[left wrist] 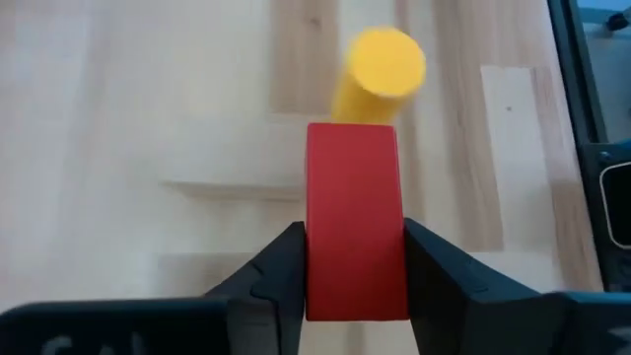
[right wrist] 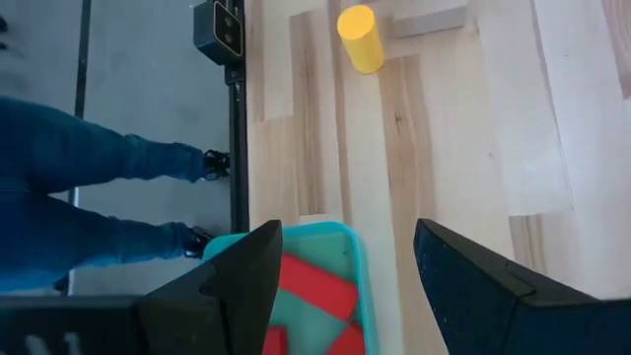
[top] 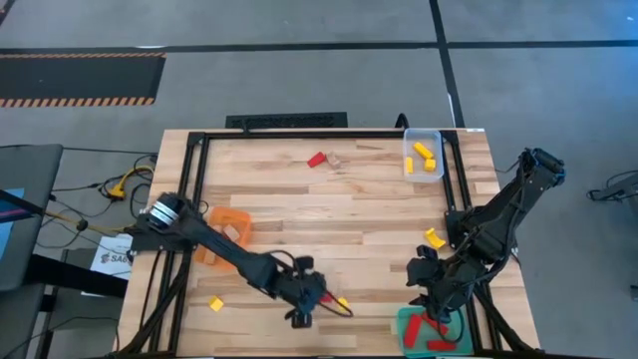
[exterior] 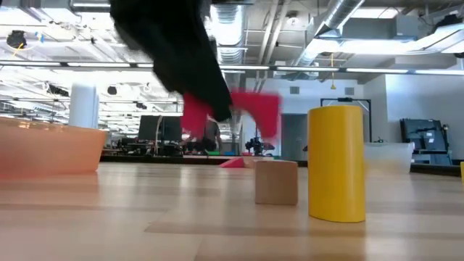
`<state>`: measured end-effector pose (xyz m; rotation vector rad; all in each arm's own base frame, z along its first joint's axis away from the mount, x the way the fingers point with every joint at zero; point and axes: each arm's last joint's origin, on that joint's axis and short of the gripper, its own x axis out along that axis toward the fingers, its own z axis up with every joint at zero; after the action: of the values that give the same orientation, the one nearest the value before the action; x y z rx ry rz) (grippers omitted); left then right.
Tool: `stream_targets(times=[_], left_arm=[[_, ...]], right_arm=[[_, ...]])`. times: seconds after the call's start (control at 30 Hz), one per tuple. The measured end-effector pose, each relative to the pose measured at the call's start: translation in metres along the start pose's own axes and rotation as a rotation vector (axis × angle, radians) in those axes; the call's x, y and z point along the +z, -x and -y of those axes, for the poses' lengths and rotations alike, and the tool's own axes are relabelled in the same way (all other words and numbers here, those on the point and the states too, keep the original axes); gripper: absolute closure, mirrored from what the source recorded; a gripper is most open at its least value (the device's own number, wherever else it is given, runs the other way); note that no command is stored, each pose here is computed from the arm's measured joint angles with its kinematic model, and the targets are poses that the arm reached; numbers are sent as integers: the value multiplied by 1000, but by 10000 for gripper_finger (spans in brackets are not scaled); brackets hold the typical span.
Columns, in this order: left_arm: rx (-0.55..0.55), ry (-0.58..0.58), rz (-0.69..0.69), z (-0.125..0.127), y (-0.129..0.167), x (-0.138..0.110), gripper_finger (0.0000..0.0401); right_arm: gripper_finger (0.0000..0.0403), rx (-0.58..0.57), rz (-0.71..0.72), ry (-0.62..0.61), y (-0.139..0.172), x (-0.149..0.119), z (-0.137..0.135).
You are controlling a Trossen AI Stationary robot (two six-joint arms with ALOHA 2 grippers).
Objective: Sort & place blocks by color
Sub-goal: Put the red block into the green bin
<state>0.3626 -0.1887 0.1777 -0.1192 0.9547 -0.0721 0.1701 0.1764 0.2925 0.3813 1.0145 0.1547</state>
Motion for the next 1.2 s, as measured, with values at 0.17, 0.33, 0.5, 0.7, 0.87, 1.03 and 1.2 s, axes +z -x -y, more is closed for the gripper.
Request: stream_targets(times=[0.17,0.33,0.5,0.7,0.87,1.03,1.2], left_arm=[[117,-43,74,-19,56,18,294],[166,-22,258,-39,94,43,298],[90,13,431,-48,102,66,290],[21,-2,498,-47,101,75,297],[25,15,515,-52,101,78,292],[21,25,525,-56,101,80,293],[14,35,555,-59,103,84,294]], right_arm=[[149,-1,12,-17,0,1,0],[149,-32,119,18,0,9,0],[149,-67,239,70,-2,28,8],[148,-101,314,65,2,55,23],[148,-125,370,90,12,74,29],[148,-132,432,144,15,87,33],[148,-136,507,205,18,99,36]])
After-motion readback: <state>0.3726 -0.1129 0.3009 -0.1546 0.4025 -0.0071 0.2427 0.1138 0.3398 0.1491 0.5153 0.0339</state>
